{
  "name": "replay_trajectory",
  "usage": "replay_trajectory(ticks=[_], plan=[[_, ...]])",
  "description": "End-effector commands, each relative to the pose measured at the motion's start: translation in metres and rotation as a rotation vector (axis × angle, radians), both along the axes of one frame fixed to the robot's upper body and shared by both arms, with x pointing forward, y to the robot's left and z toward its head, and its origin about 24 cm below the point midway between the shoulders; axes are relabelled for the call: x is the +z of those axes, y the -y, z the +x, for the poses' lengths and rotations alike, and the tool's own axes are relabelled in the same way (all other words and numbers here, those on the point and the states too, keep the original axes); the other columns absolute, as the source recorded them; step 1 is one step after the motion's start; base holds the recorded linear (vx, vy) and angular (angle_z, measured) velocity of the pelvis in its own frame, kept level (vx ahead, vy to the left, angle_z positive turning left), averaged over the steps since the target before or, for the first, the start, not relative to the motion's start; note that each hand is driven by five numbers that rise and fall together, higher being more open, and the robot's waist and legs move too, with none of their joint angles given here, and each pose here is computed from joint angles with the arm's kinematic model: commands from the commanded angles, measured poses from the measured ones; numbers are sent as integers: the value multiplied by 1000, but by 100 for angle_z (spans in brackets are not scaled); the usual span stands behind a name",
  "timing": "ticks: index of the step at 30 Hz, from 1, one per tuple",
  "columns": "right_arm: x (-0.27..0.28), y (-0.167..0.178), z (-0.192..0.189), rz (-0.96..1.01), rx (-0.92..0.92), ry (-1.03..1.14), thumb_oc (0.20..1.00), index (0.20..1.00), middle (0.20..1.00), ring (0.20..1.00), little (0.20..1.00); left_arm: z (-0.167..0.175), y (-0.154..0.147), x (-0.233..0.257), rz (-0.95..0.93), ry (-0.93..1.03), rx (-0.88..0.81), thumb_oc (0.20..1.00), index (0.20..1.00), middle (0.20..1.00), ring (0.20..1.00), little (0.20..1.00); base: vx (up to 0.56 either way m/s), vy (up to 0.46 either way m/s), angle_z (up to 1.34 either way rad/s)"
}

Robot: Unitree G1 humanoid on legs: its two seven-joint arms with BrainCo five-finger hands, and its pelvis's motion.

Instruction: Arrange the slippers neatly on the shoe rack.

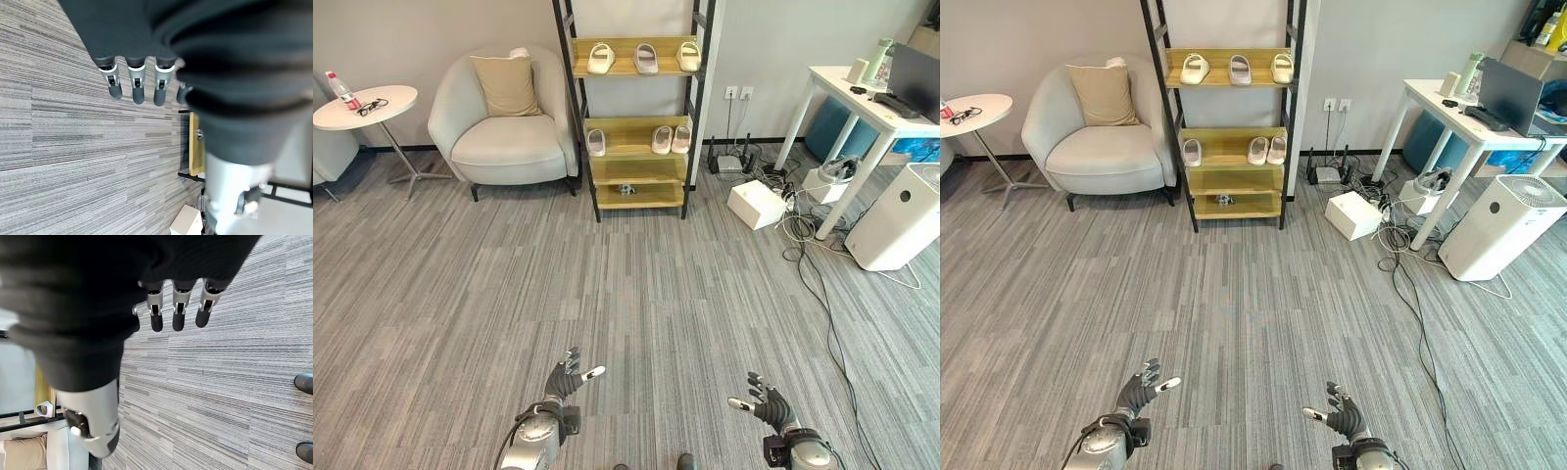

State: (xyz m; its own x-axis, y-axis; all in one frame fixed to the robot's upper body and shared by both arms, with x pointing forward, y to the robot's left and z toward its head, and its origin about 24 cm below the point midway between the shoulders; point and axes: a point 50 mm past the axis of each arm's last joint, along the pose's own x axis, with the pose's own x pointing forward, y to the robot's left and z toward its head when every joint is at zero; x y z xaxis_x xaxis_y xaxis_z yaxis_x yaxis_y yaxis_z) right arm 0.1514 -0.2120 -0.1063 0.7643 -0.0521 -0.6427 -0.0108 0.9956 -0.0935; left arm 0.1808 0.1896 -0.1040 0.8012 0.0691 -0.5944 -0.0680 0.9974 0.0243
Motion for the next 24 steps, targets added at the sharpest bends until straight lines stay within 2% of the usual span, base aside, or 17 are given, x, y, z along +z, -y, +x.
replay_trajectory(ticks=[1, 12, 18, 24], plan=[[12, -10, 21, 14, 58, 93, 1000, 1000, 1000, 1000, 1000, 19, -1, 13, -16, 90, -5, 1000, 1000, 1000, 1000, 1000, 0, 0, 0], [17, -14, 33, 36, 63, 121, 1000, 1000, 1000, 1000, 1000, 12, -13, 14, -17, 93, 47, 1000, 1000, 1000, 1000, 1000, 4, 26, -1], [24, -5, 44, -2, 50, 157, 1000, 1000, 1000, 1000, 1000, 11, -31, 18, 85, 88, 12, 1000, 1000, 1000, 1000, 1000, -26, 142, -3], [22, 6, 39, -16, -17, 146, 1000, 1000, 1000, 1000, 1000, 36, -21, 27, 68, 143, 7, 1000, 1000, 1000, 1000, 1000, 272, -21, 3]])
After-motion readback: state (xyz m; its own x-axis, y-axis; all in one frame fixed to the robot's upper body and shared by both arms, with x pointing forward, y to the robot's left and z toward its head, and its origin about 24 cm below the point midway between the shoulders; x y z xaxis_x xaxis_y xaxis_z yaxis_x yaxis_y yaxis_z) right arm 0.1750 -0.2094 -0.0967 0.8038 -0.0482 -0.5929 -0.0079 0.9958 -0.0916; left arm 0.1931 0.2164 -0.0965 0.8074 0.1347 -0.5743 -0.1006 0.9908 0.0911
